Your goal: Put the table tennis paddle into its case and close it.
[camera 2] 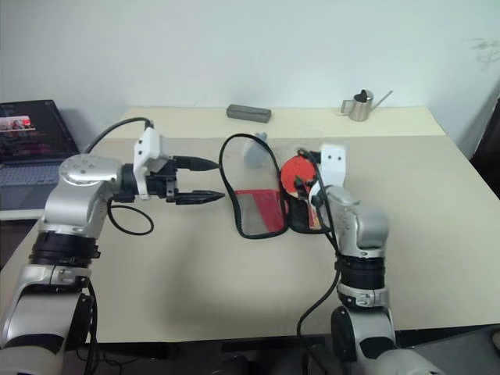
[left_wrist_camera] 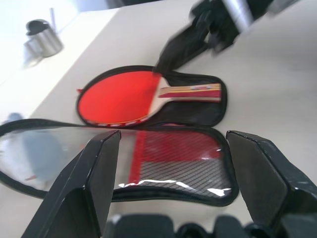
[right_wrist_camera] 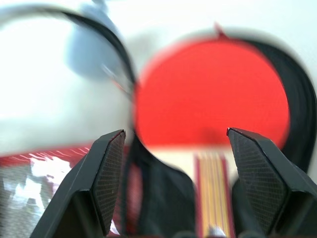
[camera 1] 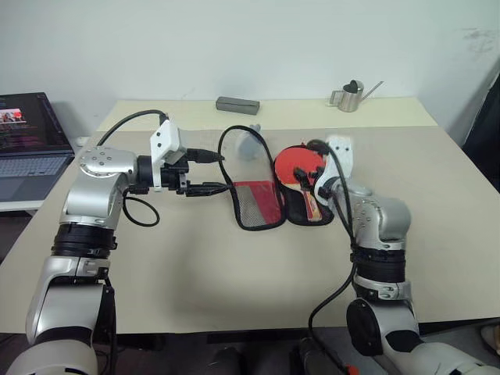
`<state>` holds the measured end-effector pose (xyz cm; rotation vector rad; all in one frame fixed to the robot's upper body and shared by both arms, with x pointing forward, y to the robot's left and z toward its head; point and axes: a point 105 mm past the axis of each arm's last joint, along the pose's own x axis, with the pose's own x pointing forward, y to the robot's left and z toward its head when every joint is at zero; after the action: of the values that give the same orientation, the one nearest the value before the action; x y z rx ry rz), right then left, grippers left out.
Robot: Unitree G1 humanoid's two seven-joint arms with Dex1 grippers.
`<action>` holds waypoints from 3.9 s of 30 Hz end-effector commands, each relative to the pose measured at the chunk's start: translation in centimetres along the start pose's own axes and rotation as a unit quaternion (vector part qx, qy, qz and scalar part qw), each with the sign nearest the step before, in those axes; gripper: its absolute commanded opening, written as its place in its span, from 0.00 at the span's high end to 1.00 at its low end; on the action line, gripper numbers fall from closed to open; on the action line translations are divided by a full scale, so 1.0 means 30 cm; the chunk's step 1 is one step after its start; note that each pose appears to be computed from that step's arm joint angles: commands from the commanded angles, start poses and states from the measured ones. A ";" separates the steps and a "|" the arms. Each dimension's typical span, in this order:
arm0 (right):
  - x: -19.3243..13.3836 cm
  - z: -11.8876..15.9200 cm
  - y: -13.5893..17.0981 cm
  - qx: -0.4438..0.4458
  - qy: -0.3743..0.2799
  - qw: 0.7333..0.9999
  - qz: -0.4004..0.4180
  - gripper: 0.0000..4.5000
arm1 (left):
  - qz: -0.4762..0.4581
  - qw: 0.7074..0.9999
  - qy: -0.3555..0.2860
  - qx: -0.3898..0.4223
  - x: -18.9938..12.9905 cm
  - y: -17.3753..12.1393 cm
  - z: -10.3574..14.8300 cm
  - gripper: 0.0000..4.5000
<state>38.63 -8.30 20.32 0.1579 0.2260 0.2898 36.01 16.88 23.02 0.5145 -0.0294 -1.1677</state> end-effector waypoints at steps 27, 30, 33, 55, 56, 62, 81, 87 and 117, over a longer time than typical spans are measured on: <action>-0.286 -0.010 -0.051 -0.163 -0.020 0.974 0.158 0.20 | 0.172 0.978 0.117 0.012 0.102 0.203 -0.207 0.17; -0.317 -0.016 -0.038 -0.163 -0.019 0.971 0.172 0.20 | 0.163 0.978 0.128 0.016 0.143 0.195 -0.210 0.17; -0.347 -0.025 -0.035 -0.164 -0.017 0.970 0.178 0.20 | 0.161 0.978 0.130 0.022 0.183 0.193 -0.199 0.17; -0.509 -0.093 -0.122 -0.146 -0.005 0.986 0.080 0.20 | 0.011 0.996 0.054 0.071 0.584 0.007 0.010 0.17; -0.513 -0.095 -0.123 -0.146 -0.005 0.986 0.075 0.20 | 0.005 0.996 0.053 0.071 0.601 -0.008 0.013 0.17; -0.531 -0.102 -0.135 -0.142 -0.006 0.989 0.050 0.20 | -0.013 0.996 0.059 0.063 0.665 -0.067 0.000 0.17; -0.342 -0.036 -0.234 -0.095 0.020 0.993 0.068 0.20 | -0.079 0.991 -0.110 -0.009 0.358 0.032 0.103 0.17; -0.243 -0.040 -0.282 -0.070 0.028 0.994 0.081 0.20 | -0.114 0.989 -0.097 -0.001 0.243 -0.022 0.051 0.17; 0.046 -0.184 -0.323 0.050 0.099 0.991 0.078 0.20 | -0.056 0.994 -0.096 -0.014 0.160 -0.030 0.090 0.17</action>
<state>40.65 -16.68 11.63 0.2600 0.4736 0.4354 36.74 11.67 22.09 0.3441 -0.0846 -1.3179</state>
